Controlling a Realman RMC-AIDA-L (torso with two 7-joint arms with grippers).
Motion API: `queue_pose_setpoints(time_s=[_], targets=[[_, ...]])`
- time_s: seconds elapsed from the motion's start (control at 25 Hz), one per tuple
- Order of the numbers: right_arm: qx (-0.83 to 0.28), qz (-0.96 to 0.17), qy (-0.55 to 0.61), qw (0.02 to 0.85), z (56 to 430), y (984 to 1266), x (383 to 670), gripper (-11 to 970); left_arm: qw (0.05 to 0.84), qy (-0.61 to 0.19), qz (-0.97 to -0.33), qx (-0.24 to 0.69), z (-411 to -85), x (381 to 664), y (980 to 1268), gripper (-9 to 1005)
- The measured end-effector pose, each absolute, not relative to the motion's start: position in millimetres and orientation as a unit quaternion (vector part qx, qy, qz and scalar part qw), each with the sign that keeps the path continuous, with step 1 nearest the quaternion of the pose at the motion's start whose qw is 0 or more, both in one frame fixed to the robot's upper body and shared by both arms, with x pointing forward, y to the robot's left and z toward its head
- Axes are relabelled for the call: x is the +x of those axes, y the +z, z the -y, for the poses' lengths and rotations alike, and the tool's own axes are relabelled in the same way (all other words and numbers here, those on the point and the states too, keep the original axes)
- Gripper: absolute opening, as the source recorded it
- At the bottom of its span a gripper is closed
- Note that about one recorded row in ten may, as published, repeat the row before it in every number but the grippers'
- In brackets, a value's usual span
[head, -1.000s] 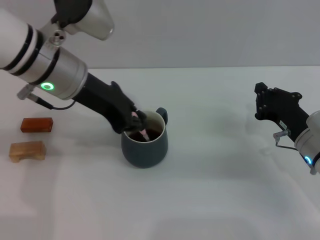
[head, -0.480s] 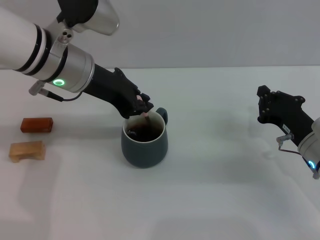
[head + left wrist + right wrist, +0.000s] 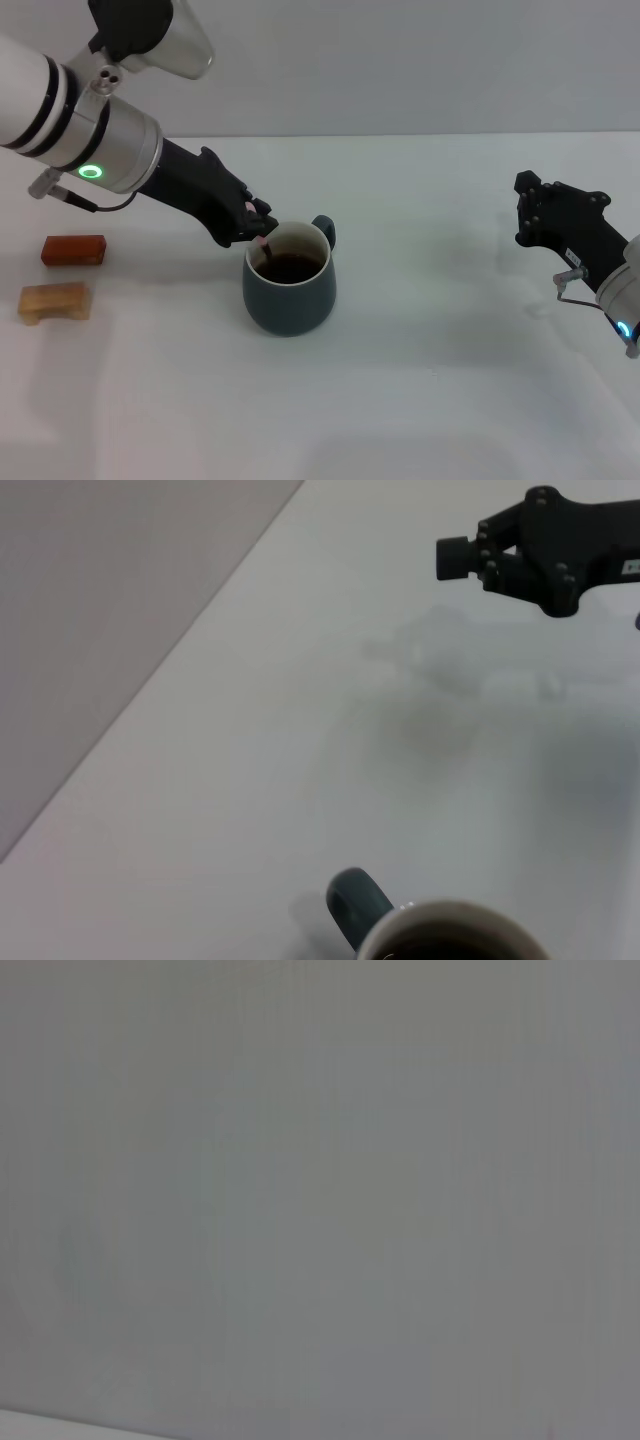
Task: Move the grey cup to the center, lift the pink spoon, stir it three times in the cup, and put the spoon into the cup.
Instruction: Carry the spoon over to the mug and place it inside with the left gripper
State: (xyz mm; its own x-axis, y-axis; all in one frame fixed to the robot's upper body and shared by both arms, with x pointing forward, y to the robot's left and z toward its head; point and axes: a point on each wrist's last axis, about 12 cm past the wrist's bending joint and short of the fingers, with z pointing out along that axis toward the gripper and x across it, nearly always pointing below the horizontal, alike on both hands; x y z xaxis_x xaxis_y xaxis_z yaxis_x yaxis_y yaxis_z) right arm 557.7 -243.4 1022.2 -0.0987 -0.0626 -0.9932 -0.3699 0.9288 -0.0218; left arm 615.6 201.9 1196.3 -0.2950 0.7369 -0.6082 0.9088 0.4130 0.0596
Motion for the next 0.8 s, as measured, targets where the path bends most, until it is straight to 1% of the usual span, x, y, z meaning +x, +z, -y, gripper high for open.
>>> queue_pose_setpoints(time_s=[0.28, 0.56, 0.64, 0.8], targets=[[-0.149, -0.731, 0.117, 0.655, 243.8, 1022.6, 558.3, 9, 0.272, -0.16, -0.791, 0.524, -205.7, 610.1, 1201.0, 147], [-0.155, -0.73, 0.111, 0.656, 243.6, 1022.5, 558.1, 9, 0.262, -0.172, -0.786, 0.532, -202.6, 605.8, 1203.1, 147], [-0.155, -0.73, 0.111, 0.656, 243.4, 1022.5, 558.1, 9, 0.276, -0.188, -0.773, 0.54, -192.0, 605.5, 1205.6, 147], [-0.155, -0.729, 0.113, 0.657, 242.2, 1023.0, 558.1, 9, 0.287, -0.187, -0.767, 0.543, -187.0, 607.5, 1205.4, 147]])
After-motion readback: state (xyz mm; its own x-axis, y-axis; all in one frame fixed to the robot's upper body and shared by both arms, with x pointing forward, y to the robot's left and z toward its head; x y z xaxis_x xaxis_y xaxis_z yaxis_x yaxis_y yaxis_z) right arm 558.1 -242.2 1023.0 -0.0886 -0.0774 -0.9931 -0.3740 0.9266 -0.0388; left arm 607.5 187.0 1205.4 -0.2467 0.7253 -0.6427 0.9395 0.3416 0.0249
